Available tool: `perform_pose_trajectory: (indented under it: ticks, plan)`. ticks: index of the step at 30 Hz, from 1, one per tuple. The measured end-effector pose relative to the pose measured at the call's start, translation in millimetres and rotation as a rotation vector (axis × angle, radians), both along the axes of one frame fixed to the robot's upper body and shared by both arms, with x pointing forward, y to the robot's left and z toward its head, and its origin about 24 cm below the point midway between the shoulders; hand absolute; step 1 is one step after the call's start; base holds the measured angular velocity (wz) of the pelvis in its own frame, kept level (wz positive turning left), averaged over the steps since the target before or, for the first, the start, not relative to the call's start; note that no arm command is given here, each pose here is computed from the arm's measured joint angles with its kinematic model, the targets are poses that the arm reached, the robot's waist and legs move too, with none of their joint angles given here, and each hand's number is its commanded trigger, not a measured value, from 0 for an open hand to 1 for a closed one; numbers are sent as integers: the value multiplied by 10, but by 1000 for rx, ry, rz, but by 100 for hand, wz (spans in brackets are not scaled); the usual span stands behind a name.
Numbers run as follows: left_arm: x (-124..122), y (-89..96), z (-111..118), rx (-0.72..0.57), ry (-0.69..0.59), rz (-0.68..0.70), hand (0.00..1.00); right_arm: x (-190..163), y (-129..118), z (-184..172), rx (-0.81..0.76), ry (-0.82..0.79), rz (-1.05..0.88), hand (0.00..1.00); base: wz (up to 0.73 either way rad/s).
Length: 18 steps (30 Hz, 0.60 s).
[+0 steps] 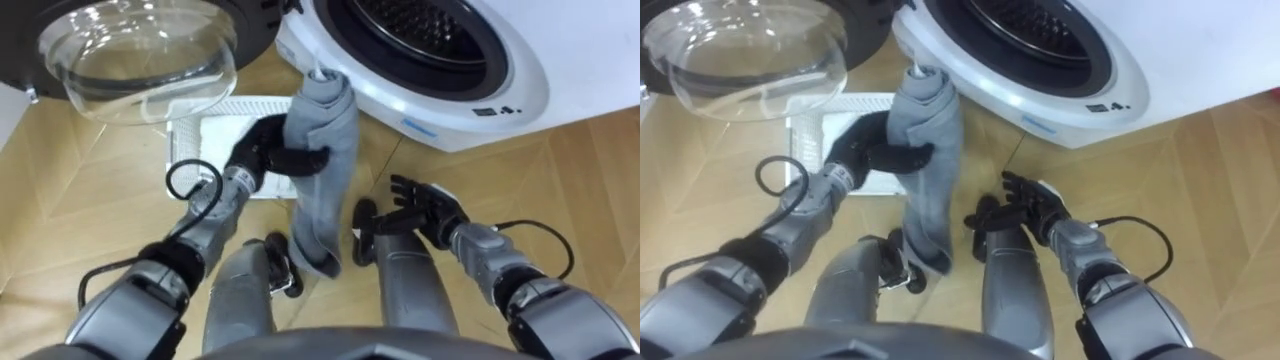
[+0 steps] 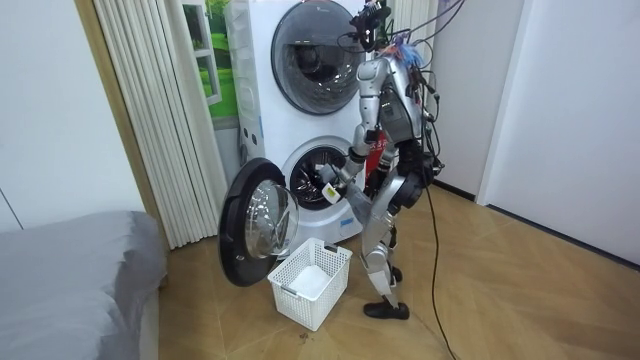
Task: Put towel into washing machine
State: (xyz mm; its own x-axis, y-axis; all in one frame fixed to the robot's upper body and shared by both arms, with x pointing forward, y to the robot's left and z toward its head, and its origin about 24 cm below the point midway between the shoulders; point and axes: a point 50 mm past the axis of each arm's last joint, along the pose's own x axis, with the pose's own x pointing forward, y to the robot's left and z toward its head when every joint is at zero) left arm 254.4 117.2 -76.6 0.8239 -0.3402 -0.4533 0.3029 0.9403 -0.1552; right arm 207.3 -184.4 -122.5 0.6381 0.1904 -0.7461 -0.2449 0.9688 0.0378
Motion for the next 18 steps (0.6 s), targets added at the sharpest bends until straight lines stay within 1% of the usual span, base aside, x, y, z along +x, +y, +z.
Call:
perform_pose_trajectory:
  ticks: [2, 5, 11, 18]
  plan:
    - [-40, -44, -19, -60, 21, 1, 100, -11, -2, -5, -9, 0, 10, 0, 0]
    - [-53, -72, -14, -106, 27, -13, 100, -4, -4, 1, -12, -5, 13, 0, 0]
    - [-50, -80, -1, -124, 23, -31, 100, 2, 17, 10, -24, -21, 52, 0, 0]
    - [-45, -56, 2, -122, 20, -34, 100, 1, 21, 9, -23, -21, 53, 0, 0]
